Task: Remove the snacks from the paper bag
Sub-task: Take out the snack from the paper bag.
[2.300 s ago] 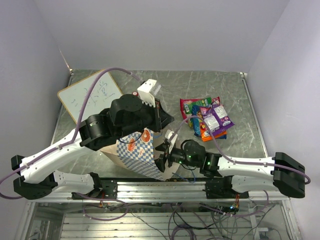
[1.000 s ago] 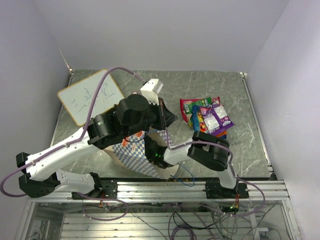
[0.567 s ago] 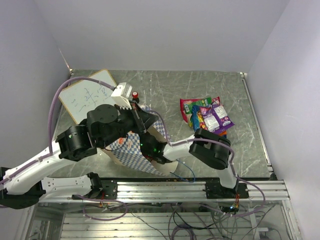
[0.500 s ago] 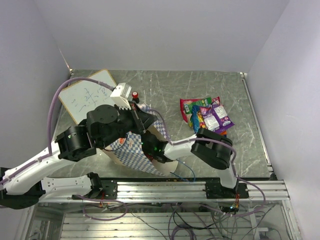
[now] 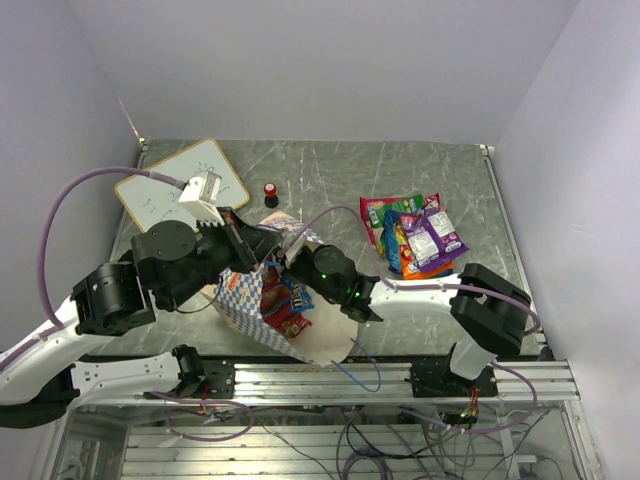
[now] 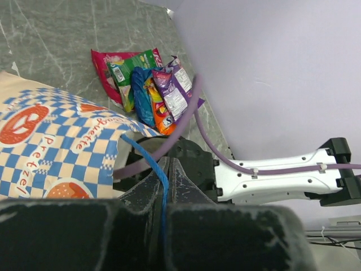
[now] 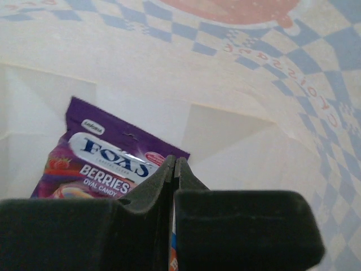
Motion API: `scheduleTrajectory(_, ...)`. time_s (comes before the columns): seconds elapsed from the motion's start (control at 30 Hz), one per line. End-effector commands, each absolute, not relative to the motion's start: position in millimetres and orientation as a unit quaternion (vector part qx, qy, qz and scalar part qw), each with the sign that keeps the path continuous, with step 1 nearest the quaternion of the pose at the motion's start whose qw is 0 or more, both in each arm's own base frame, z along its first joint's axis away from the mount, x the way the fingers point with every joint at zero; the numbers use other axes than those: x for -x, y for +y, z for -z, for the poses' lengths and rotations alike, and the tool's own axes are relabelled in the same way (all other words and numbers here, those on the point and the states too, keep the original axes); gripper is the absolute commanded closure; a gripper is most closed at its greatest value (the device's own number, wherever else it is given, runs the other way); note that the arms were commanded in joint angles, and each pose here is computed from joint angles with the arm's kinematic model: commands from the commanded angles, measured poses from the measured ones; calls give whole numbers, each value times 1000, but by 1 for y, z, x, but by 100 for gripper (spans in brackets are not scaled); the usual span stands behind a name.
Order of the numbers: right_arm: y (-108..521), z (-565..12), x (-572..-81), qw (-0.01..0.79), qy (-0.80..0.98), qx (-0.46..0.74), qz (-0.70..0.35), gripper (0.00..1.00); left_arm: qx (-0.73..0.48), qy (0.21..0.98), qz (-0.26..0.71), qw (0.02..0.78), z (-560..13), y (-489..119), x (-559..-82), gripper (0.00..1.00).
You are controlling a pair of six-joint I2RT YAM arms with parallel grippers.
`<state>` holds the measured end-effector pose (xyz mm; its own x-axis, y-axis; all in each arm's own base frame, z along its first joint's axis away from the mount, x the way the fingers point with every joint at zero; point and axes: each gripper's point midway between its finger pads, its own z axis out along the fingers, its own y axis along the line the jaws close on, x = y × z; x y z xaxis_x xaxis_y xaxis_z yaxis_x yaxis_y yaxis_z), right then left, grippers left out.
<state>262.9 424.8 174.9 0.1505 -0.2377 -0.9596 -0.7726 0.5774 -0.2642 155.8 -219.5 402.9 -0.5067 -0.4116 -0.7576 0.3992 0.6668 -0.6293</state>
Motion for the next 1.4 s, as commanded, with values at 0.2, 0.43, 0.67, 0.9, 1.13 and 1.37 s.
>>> scheduleTrajectory(0.2, 421, -176, -210, 591, 601, 451, -292, 100, 20, 767, 386, 512, -412, -226, -170, 93)
scheduleTrajectory(0.43, 424, -134, -178, 516, 648, 468, -307, 56, 37, 766, 379, 518, -415, -233, -179, 93)
scheduleTrajectory(0.67, 443, -115, -183, 490, 701, 430, -289, 24, 25, 772, 397, 495, -409, -255, -177, 93)
scheduleTrajectory(0.9, 460, -79, -188, 447, 744, 414, -275, 14, 1, 774, 414, 479, -406, -271, -172, 93)
scheduleTrajectory(1.13, 457, -43, -214, 428, 788, 398, -194, 12, -15, 788, 420, 451, -384, -275, -162, 93)
scheduleTrajectory(1.37, 448, -1, -228, 401, 812, 398, -146, 12, -24, 799, 426, 424, -370, -271, -150, 93)
